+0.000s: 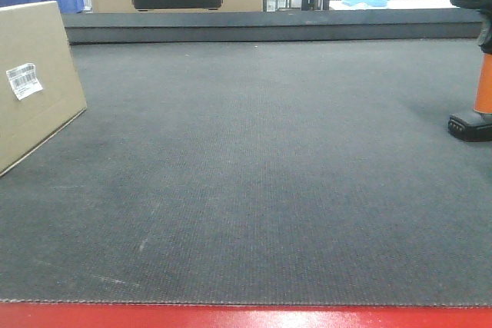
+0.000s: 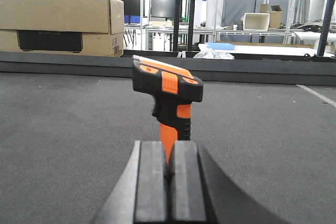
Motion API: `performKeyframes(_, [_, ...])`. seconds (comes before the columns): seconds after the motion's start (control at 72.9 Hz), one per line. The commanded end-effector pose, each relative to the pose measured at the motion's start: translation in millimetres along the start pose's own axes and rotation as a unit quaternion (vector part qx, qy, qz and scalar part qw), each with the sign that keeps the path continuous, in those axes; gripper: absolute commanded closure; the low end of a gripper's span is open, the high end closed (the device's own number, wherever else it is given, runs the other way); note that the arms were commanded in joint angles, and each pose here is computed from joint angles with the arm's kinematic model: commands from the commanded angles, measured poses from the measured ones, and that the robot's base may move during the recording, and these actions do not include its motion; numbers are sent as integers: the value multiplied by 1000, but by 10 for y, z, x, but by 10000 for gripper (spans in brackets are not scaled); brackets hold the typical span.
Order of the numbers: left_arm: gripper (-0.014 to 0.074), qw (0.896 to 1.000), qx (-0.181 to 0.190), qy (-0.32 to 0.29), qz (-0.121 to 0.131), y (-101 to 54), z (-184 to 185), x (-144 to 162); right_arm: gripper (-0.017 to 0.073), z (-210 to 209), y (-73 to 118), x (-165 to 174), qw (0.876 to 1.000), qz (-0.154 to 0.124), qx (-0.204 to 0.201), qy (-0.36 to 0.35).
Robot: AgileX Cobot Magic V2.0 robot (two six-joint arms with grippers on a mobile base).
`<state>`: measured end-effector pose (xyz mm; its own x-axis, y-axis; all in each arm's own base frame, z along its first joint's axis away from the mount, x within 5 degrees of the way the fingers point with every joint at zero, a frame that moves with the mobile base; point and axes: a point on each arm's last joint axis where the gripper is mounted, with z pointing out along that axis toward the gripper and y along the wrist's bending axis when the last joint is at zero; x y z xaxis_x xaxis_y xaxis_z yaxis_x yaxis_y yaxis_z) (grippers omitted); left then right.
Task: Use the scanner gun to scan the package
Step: 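Move the left gripper toward the labeled cardboard box on the mat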
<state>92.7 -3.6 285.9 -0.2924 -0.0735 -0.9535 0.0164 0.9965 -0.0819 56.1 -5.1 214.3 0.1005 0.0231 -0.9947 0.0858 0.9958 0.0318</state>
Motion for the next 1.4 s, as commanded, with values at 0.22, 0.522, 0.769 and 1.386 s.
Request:
performKeyframes(0.22, [704, 982, 12, 187, -7, -82, 656, -913, 727, -3, -1, -22, 1000, -5, 1, -12])
performKeyframes(0.522, [704, 983, 8, 185, -14, -79, 1047, -1255, 727, -3, -1, -22, 1000, -5, 1, -12])
performKeyframes(0.769, [704, 957, -19, 289, -21, 148, 1377, -1349, 727, -3, -1, -22, 1000, -5, 1, -12])
performKeyframes(1.386, [16, 936, -7, 351, -19, 195, 2025, -1232, 727, -3, -1, -22, 1000, -5, 1, -12])
